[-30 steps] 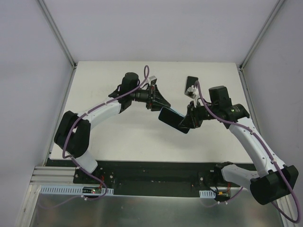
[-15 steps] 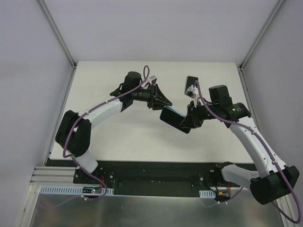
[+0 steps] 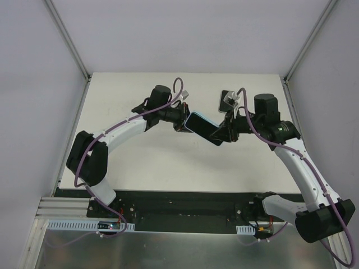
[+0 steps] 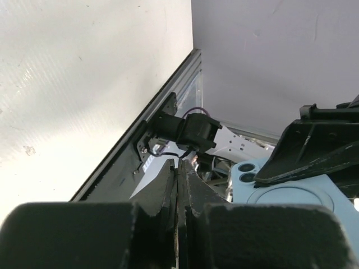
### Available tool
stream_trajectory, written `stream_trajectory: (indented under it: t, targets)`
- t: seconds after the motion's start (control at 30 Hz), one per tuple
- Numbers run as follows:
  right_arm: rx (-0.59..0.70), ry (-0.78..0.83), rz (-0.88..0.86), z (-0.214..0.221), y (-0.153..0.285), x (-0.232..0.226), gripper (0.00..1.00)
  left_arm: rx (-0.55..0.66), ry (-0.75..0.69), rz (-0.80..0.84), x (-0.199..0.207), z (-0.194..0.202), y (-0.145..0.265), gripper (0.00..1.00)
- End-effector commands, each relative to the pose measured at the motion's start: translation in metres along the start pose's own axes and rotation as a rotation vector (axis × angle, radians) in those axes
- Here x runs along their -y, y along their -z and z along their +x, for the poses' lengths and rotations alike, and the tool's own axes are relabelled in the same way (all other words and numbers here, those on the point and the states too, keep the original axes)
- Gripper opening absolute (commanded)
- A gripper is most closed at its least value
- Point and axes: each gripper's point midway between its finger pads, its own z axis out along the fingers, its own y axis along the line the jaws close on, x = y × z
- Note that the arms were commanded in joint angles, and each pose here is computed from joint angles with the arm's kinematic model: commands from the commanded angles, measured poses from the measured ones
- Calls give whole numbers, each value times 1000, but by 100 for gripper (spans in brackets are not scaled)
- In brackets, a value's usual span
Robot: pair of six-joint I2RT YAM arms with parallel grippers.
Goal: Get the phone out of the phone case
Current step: Remove the phone case from the phone.
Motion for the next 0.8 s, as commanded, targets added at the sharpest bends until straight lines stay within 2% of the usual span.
stream_trajectory:
  t: [0.0,0.07,0.2,0.43,0.53,0.6,0.7,0.77]
  targets:
    - [118,122,-58,-35,11,-17,0,-17,-204,63,36,8,16,0]
    - [118,104,-67,-33,13,-18,0,-14,-265,65,42,8,22,1]
    - [129,69,-114,-34,17,-26,0,-9,-419,23,39,4,42,14]
    - [131,7,-212,-40,23,-41,0,-49,-705,4,23,12,87,55]
    - [135,-11,-245,-42,25,-46,0,-79,-888,4,20,29,102,67]
    - [136,-23,-263,-43,25,-49,0,-80,-953,34,26,40,110,73]
    - [142,-43,-291,-43,24,-50,0,-85,-995,121,50,51,118,75]
    - [142,-71,-317,-43,24,-51,0,-86,-1015,161,64,53,121,72]
